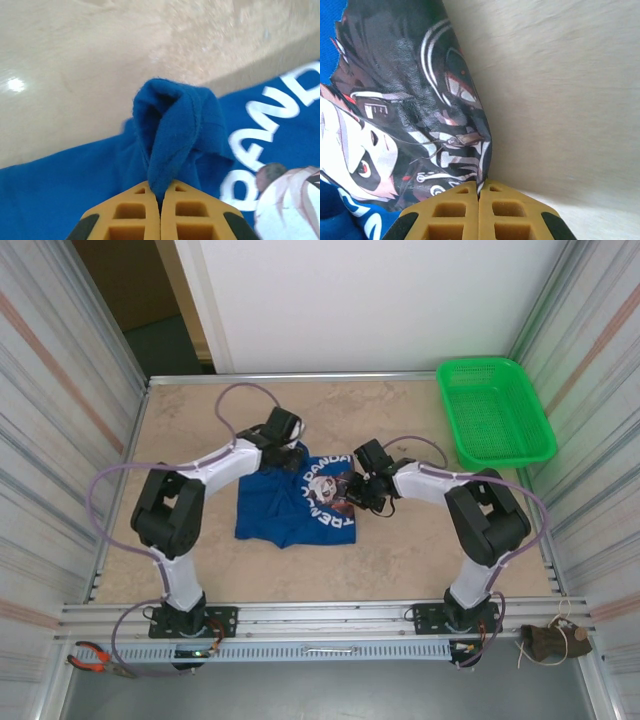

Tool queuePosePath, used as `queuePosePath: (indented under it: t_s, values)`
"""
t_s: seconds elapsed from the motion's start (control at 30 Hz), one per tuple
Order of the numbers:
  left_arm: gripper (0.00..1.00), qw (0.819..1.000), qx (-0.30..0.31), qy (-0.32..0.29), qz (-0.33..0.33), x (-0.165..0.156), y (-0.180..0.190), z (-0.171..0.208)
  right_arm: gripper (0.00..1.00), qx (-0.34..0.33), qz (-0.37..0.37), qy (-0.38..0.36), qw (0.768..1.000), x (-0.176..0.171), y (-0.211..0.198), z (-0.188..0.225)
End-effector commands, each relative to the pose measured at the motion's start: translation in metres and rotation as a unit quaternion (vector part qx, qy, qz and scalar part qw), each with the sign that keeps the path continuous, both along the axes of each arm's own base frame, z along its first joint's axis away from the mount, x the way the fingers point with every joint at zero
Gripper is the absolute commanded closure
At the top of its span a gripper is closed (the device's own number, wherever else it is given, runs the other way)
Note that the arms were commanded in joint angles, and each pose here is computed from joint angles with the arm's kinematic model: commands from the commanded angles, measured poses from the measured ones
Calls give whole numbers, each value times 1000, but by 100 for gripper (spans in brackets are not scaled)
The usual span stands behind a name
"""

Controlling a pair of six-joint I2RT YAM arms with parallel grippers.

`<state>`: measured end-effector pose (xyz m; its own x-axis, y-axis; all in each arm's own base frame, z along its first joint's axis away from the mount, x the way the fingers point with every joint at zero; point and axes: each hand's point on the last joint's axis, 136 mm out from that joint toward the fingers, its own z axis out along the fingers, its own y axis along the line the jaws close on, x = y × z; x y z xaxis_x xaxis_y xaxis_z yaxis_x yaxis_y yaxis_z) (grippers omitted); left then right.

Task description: Fold the inside-out t-shirt

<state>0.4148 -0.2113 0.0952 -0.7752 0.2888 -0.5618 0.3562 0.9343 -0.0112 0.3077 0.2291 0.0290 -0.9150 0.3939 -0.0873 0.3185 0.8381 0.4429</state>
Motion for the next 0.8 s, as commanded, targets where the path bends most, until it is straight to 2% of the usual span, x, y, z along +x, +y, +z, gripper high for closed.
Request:
queuePosePath:
  t_s: [0.0,0.07,0.13,0.2,0.27,0.3,0.4,0.5,0.63,0.77]
  values:
    - [100,994,-100,-2,34,6,9,26,100,-30,-4,-6,1000,-8,-24,7]
    - [96,990,-132,4,51,12,22,24,100,-36,-7,-8,999,-10,-31,10]
    - [86,985,-154,17,78,18,39,18,100,-43,-11,-8,999,-13,-38,11]
    - [58,977,-181,29,109,23,59,11,100,-46,-13,-7,999,-16,-41,10]
    - [41,968,-208,37,133,24,76,8,100,-49,-15,-5,999,-17,-44,8]
    - [37,965,-218,36,141,23,83,10,100,-50,-15,-5,999,-18,-44,8]
    - [33,965,-224,19,137,14,89,25,100,-54,-14,-1,998,-19,-45,4]
    - [30,971,-217,3,105,-12,72,50,100,-58,-14,0,998,-20,-47,2]
    - [26,987,-153,-4,50,-59,38,63,100,-63,-14,1,998,-22,-50,-1]
    - [24,996,-90,8,-9,-95,5,45,100,-64,-15,6,998,-23,-51,-4]
